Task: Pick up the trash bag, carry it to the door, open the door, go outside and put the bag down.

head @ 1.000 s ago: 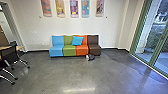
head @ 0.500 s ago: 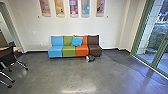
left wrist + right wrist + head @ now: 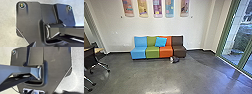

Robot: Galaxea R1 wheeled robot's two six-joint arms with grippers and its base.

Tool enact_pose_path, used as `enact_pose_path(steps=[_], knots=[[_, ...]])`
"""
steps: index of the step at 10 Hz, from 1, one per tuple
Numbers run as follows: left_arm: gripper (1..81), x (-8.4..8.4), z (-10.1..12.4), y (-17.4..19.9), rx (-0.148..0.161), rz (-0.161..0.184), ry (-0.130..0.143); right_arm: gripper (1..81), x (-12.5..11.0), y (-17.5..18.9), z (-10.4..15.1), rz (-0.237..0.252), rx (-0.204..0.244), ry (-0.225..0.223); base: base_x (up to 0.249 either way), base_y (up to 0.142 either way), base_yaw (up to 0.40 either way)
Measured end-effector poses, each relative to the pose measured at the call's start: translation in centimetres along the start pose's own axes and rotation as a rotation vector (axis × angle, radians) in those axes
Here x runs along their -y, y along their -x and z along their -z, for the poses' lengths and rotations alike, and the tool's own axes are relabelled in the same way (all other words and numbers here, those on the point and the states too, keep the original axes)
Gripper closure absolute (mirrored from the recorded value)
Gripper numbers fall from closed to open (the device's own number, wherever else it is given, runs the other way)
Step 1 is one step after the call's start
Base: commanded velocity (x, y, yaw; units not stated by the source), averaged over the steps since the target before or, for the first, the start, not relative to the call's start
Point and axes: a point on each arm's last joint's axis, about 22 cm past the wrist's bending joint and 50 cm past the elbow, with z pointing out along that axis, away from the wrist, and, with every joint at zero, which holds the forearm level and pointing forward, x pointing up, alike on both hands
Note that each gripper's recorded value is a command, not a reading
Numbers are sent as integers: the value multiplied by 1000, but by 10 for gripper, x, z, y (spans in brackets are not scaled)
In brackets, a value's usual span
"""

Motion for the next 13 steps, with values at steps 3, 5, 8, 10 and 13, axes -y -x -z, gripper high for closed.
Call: enact_pose_path(steps=[3,5,8,10,13], knots=[[10,-2,0,0,0,0,4,10,0,0,0,0,0,0,171,0,0],[10,-2,0,0,-2,0,5,10,0,0,0,0,0,0,171,0,0],[10,0,0,0,-1,0,2,10,0,0,0,0,0,0,171,0,0],[10,0,0,0,-2,0,2,10,1,0,0,0,0,-1,171,0,0],[10,1,1,0,-2,0,1,10,0,0,0,0,0,-1,171,0,0]])
